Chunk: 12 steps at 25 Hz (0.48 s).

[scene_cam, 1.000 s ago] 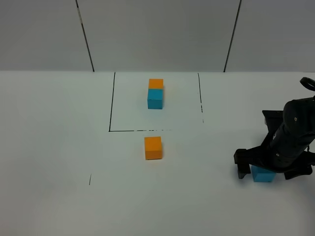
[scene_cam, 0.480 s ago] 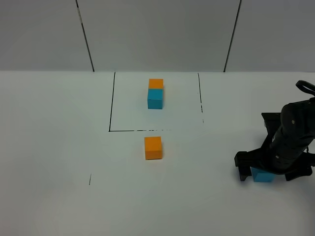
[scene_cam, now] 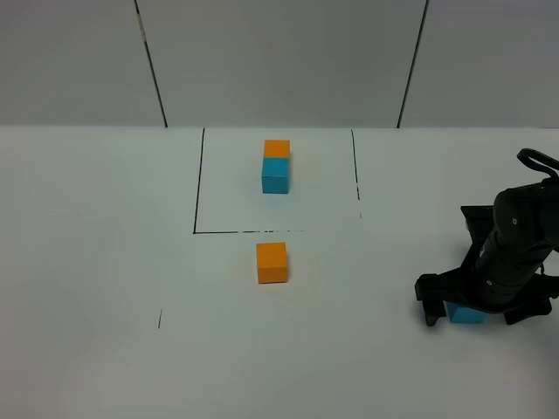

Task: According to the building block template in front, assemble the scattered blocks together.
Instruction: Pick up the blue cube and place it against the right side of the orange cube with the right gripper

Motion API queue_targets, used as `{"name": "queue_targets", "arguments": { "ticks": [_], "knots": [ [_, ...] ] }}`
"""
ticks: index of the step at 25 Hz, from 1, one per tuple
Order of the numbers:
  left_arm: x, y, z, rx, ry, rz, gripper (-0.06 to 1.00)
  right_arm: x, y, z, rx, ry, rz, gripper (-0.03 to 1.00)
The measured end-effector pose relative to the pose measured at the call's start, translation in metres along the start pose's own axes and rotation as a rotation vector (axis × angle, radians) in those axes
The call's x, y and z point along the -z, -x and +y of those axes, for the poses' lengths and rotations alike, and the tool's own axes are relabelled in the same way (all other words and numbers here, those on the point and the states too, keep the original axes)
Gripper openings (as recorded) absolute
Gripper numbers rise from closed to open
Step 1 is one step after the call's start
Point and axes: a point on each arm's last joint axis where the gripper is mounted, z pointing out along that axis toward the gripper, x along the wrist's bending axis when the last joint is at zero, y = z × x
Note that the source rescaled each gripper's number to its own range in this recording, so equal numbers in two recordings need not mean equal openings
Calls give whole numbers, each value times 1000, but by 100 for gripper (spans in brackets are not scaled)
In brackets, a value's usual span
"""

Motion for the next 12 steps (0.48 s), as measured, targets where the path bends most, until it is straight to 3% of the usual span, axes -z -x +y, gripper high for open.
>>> {"name": "queue_targets", "arguments": {
  "ticks": [12],
  "knots": [
    [0,0,0,0,0,0,68,-2,0,2,6,14,-1,82]
  ]
}}
